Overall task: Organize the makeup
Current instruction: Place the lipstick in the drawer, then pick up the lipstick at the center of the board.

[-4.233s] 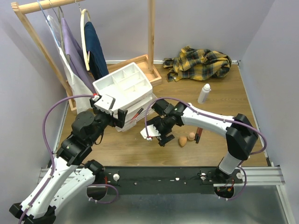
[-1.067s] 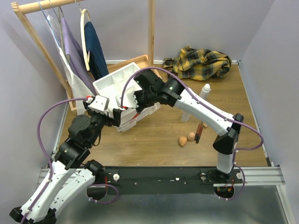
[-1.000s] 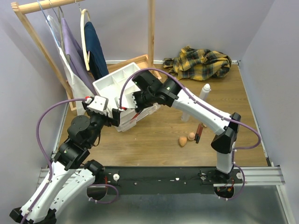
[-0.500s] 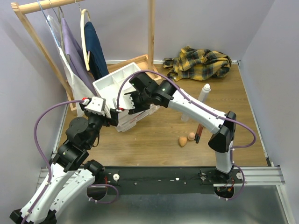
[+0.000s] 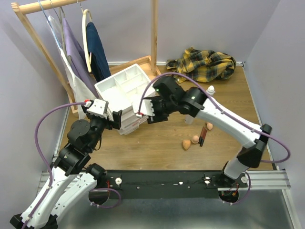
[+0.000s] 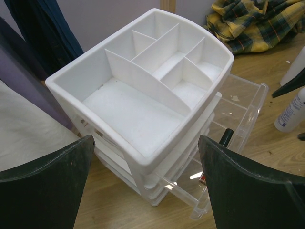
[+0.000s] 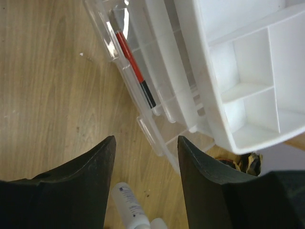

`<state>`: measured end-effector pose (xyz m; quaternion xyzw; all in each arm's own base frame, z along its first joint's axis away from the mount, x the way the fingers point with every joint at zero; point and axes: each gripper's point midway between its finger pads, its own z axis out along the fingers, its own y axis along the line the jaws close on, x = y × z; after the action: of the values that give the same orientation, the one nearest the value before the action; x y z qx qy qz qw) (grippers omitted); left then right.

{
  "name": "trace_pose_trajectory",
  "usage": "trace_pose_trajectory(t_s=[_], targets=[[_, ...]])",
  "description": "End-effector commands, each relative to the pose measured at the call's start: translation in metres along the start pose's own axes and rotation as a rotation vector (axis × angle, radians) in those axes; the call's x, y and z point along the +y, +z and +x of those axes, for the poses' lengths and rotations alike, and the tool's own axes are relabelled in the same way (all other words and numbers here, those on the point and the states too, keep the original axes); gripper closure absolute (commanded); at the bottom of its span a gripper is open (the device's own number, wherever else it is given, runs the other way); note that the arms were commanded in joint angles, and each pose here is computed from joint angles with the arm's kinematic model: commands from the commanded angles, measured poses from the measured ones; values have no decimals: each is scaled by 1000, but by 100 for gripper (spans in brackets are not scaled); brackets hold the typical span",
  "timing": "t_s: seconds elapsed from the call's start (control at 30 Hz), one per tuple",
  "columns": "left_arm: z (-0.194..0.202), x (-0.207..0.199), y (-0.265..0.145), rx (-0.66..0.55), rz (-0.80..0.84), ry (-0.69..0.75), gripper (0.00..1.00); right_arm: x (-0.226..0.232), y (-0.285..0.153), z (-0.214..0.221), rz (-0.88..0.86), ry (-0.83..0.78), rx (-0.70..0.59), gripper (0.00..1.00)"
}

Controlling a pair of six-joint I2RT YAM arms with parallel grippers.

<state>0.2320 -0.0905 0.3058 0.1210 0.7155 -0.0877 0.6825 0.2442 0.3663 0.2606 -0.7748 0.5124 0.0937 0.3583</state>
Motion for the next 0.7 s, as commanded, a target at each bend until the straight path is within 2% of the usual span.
trace_pose_trajectory(t_s=[0.0, 0.13, 0.3, 0.5, 0.67], targets=[[-3, -4, 1, -15, 25, -8, 1, 7, -27, 27, -11, 75, -39, 37], [-3, -3, 1, -15, 19, -7, 1, 0, -62, 59, 50, 151, -90, 36], [-2, -4, 2, -12, 26, -8, 1, 7, -83, 108, 134, 225, -84, 28], [-1, -6, 3, -8, 37, -8, 1, 28, -88, 176, 167, 380, -2, 26], [-2, -8, 2, -13, 45, -11, 1, 50, -88, 211, 134, 483, 6, 27]])
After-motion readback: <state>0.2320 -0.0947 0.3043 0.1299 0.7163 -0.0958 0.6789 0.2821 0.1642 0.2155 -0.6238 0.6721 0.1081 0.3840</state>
